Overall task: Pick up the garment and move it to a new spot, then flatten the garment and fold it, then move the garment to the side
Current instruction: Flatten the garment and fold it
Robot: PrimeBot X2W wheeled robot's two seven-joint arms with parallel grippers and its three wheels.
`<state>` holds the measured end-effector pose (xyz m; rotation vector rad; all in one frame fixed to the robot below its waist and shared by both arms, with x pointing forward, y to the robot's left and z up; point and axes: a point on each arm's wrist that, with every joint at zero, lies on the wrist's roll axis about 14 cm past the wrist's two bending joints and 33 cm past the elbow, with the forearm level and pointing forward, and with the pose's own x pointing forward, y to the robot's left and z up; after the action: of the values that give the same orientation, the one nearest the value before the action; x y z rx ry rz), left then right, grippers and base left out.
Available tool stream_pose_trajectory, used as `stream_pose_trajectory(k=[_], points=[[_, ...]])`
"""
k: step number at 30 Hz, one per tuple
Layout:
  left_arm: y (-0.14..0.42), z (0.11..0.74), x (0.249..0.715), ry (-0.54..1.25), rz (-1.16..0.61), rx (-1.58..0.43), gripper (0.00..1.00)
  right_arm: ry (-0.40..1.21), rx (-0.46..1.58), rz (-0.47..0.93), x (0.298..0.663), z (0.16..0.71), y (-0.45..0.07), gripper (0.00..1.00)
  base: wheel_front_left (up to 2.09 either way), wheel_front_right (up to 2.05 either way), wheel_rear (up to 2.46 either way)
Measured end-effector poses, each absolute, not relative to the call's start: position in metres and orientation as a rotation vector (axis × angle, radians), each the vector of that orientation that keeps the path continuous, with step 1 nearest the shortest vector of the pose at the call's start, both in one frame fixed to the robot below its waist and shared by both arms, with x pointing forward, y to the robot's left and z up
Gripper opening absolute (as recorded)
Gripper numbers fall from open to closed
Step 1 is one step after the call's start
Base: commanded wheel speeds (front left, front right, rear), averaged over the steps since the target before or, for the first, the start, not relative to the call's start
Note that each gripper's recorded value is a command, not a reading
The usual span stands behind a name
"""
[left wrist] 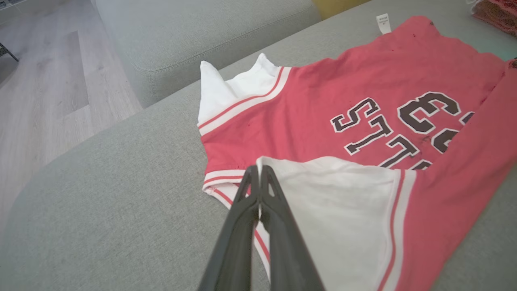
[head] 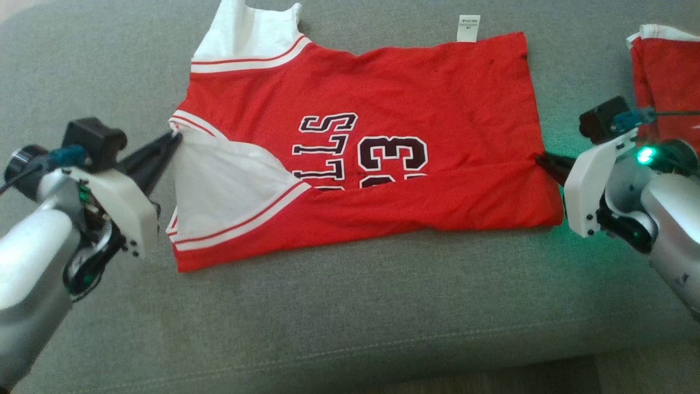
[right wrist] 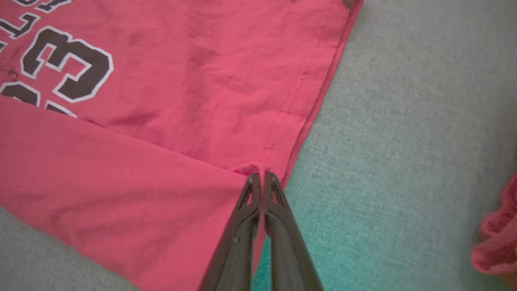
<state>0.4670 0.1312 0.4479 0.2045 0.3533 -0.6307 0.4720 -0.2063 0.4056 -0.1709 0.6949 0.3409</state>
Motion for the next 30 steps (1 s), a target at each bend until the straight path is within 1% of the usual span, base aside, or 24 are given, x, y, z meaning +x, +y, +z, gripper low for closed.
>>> stream_pose_trajectory(k=[5,13,14,15,19,22,26,30], points=[[0.133,0.449,0.482,0.330,-0.609,0.217,0.00,0.666,-0.171,0.333,0.481,0.409,-0.207,0.00,0.00,0.00,0.00],[0.131,0.446,0.503,0.318,-0.585,0.209,0.00,0.663,-0.162,0.324,0.490,0.404,-0.207,0.00,0.00,0.00,0.00],[0.132,0.445,0.505,0.322,-0.578,0.210,0.35,0.663,-0.147,0.318,0.491,0.404,-0.207,1.00,0.00,0.00,0.00],[0.133,0.443,0.506,0.329,-0.570,0.211,0.99,0.662,-0.127,0.309,0.493,0.404,-0.207,1.00,0.00,0.00,0.00],[0.136,0.439,0.510,0.335,-0.535,0.192,1.00,0.649,-0.082,0.304,0.495,0.405,-0.201,1.00,0.00,0.00,0.00],[0.134,0.456,0.516,0.255,-0.486,0.134,1.00,0.603,-0.085,0.279,0.499,0.412,-0.208,1.00,0.00,0.00,0.00],[0.148,0.494,0.527,0.114,-0.358,0.061,1.00,0.422,-0.040,0.240,0.513,0.445,-0.212,1.00,0.00,0.00,0.00],[0.163,0.530,0.519,-0.004,-0.215,-0.078,1.00,0.238,0.032,0.211,0.517,0.476,-0.209,1.00,0.00,0.00,0.00]])
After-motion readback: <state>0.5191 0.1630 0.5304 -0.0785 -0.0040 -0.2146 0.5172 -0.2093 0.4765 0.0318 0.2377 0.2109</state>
